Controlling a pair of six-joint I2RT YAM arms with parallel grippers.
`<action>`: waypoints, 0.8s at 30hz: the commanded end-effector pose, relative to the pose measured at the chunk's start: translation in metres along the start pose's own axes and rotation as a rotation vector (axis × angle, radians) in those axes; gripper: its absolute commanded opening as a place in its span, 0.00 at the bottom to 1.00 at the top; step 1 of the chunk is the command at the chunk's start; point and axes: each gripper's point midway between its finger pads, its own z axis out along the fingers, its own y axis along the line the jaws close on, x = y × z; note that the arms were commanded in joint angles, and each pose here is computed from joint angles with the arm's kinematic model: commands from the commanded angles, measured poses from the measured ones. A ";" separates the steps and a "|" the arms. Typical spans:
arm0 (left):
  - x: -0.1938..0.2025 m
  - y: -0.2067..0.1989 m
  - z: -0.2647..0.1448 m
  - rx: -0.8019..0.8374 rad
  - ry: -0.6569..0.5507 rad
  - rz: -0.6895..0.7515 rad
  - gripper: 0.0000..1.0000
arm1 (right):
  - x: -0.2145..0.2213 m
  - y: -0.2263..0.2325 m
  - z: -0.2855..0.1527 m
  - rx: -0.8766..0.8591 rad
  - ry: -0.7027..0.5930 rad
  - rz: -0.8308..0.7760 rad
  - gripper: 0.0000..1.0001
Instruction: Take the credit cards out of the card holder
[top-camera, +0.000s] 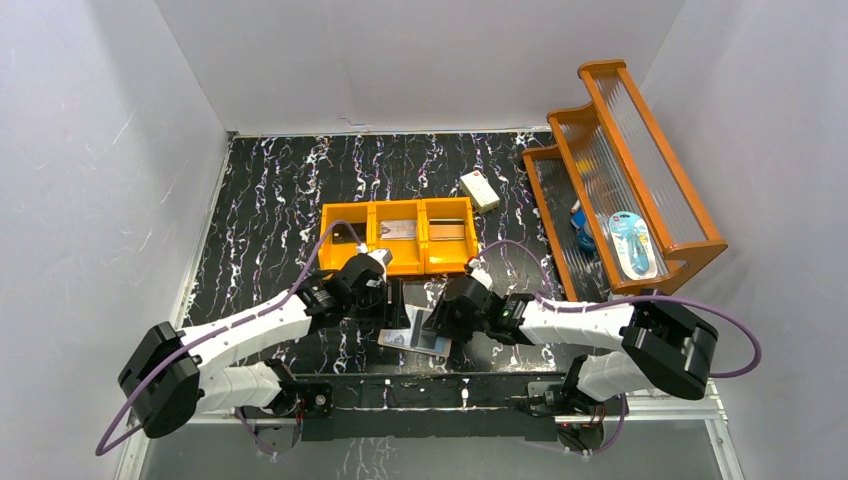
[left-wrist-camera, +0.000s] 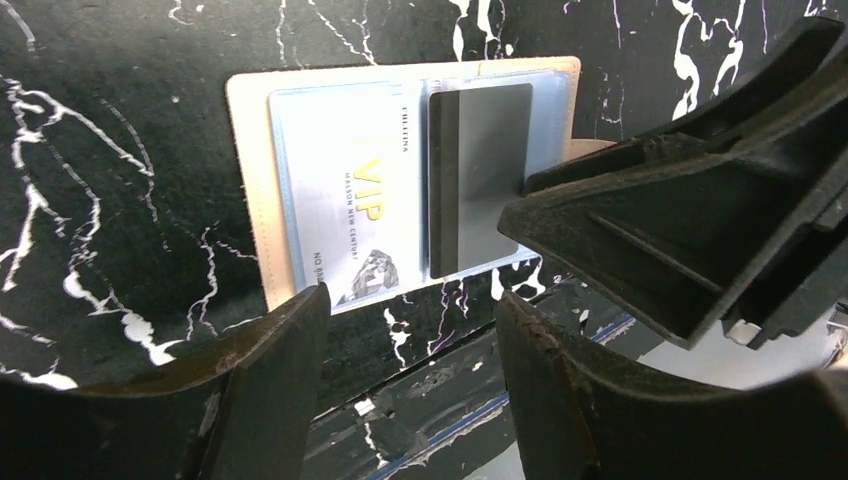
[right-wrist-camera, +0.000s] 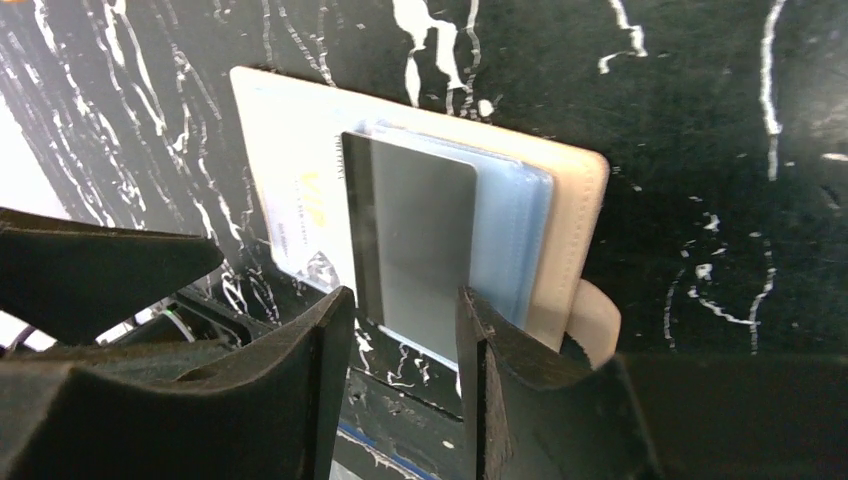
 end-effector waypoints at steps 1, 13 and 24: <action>-0.011 -0.025 0.000 0.080 0.007 0.023 0.61 | -0.001 -0.017 0.007 0.050 0.008 0.051 0.49; -0.011 -0.029 0.030 0.078 0.064 0.017 0.61 | 0.005 -0.066 0.009 0.170 0.020 0.205 0.46; 0.008 -0.028 0.046 0.114 0.138 -0.083 0.60 | 0.011 -0.081 0.010 0.184 0.042 0.256 0.44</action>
